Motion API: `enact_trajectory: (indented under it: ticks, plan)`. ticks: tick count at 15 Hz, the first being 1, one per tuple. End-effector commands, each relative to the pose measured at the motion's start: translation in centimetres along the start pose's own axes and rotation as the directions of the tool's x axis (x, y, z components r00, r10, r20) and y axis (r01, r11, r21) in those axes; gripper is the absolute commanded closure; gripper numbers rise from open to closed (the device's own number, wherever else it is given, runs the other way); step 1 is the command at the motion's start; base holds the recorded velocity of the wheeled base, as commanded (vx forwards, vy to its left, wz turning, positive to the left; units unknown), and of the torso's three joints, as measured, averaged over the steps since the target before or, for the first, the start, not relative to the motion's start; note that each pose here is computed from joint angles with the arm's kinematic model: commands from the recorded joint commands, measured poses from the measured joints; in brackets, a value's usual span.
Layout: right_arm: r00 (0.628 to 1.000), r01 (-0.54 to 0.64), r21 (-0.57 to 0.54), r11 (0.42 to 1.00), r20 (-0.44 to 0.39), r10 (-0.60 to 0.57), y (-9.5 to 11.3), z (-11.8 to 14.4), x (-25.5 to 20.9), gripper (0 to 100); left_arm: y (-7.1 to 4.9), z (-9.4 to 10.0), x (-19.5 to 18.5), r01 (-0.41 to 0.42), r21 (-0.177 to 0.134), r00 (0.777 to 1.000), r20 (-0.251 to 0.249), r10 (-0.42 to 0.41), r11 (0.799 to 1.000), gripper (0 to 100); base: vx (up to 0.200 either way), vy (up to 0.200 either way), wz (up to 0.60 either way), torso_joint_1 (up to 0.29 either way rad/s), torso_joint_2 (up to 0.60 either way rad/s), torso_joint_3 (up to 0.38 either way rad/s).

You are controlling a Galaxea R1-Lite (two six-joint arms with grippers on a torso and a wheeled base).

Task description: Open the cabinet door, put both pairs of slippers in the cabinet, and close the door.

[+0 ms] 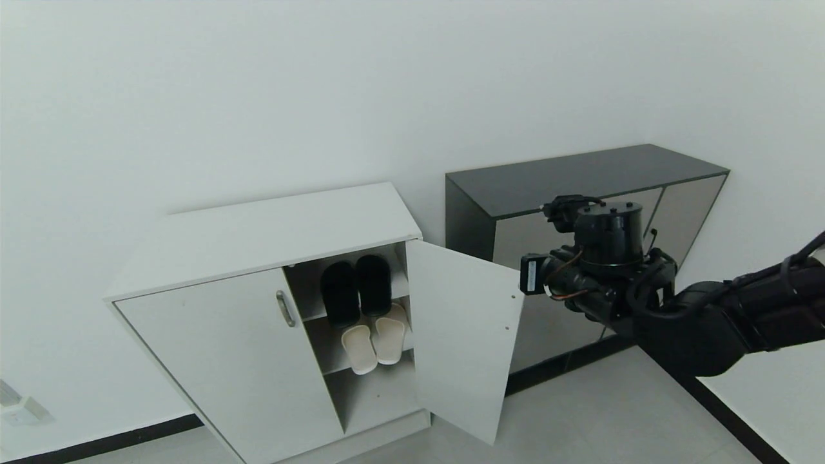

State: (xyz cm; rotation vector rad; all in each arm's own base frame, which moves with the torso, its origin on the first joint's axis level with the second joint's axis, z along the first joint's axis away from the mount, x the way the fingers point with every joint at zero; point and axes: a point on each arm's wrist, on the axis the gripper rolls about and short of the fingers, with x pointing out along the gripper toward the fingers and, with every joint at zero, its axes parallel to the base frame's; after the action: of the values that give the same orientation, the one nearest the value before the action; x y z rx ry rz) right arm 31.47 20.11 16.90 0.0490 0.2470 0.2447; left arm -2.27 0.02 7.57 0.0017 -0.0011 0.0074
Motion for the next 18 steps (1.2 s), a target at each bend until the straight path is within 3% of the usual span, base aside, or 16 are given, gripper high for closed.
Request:
enact_trajectory:
  ticks: [1, 7, 18]
  plan:
    - [0.999, 0.038, 0.018, 0.999, -0.022, -0.037, -1.4, -0.8, 3.3, 100, 0.0, 0.0, 0.0, 0.000, 0.000, 1.000, 0.000, 0.000, 1.000, 100, 0.000, 0.000, 0.00, 0.000, 0.00, 0.000]
    - [0.996, 0.081, 0.033, 0.996, -0.032, -0.080, -2.9, -2.0, 7.5, 100, 0.0, 0.0, 0.0, 0.001, 0.000, 1.000, 0.000, -0.001, 1.000, 100, 0.000, 0.000, 0.00, 0.000, 0.00, 0.000]
    - [0.995, 0.074, 0.046, 0.996, -0.063, -0.071, -3.0, -3.7, 9.4, 100, 0.0, 0.0, 0.0, 0.001, 0.000, 1.000, 0.000, -0.001, 1.000, 100, 0.000, 0.000, 0.00, 0.000, 0.00, 0.000]
